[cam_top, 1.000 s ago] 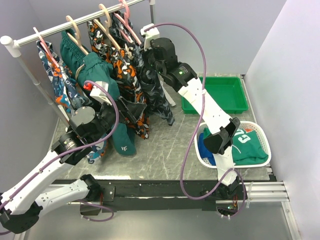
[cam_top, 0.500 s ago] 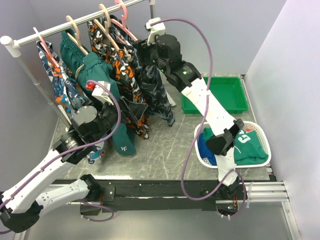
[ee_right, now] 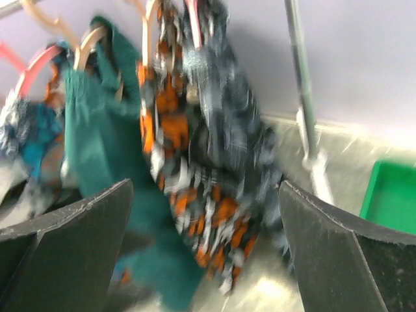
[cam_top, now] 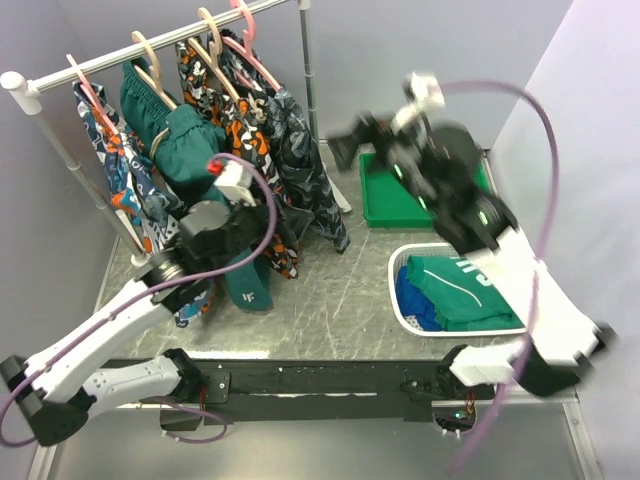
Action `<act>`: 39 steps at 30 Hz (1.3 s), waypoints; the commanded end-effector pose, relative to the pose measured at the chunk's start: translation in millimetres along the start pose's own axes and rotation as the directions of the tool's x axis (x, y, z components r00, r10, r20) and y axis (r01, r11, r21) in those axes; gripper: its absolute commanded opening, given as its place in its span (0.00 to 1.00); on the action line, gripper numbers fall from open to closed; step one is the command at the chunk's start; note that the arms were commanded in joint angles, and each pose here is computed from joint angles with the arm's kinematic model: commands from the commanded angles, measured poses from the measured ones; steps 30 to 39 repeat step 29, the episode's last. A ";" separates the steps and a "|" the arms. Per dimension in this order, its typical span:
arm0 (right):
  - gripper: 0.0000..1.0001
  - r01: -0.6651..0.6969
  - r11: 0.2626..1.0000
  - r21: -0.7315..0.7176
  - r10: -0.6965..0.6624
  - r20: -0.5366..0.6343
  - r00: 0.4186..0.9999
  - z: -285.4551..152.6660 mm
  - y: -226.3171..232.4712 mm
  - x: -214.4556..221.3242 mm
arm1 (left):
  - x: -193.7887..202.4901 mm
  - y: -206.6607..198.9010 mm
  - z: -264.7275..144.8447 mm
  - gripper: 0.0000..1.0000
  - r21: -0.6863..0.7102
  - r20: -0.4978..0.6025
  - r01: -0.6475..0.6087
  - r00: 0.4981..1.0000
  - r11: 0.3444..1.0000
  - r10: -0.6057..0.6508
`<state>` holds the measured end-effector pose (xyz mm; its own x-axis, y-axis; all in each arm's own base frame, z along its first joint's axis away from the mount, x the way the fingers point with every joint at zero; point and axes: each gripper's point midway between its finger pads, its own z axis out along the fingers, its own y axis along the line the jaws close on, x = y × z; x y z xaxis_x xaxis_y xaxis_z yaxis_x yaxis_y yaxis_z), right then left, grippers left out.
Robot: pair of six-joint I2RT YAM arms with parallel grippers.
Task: Place the shorts on the hanger
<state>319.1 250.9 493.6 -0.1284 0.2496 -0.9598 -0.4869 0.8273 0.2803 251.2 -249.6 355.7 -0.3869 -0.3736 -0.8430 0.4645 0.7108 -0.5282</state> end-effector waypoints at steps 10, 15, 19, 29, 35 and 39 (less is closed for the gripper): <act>1.00 -0.369 0.928 0.056 0.372 -0.095 0.923 -124.0 -55.3 169.3 | 129.3 14.5 17.5 0.96 -0.057 -0.190 0.018 0.981 0.998 -0.029; 1.00 -0.406 0.908 0.099 0.416 -0.126 0.900 -148.8 -73.7 218.0 | 151.9 22.9 13.0 0.96 -0.058 -0.185 0.051 0.981 0.997 -0.060; 1.00 -0.390 0.912 0.124 0.405 -0.128 0.905 -158.2 -81.9 224.9 | 158.3 31.1 10.4 0.96 -0.081 -0.179 0.053 0.982 0.995 -0.067; 1.00 -0.275 0.947 0.167 0.294 -0.104 0.950 -175.7 -96.5 203.6 | 130.6 27.5 0.1 0.97 -0.064 -0.092 0.068 0.993 0.996 -0.074; 1.00 -0.275 0.947 0.167 0.294 -0.104 0.950 -175.7 -96.5 203.6 | 130.6 27.5 0.1 0.97 -0.064 -0.092 0.068 0.993 0.996 -0.074; 1.00 -0.275 0.947 0.167 0.294 -0.104 0.950 -175.7 -96.5 203.6 | 130.6 27.5 0.1 0.97 -0.064 -0.092 0.068 0.993 0.996 -0.074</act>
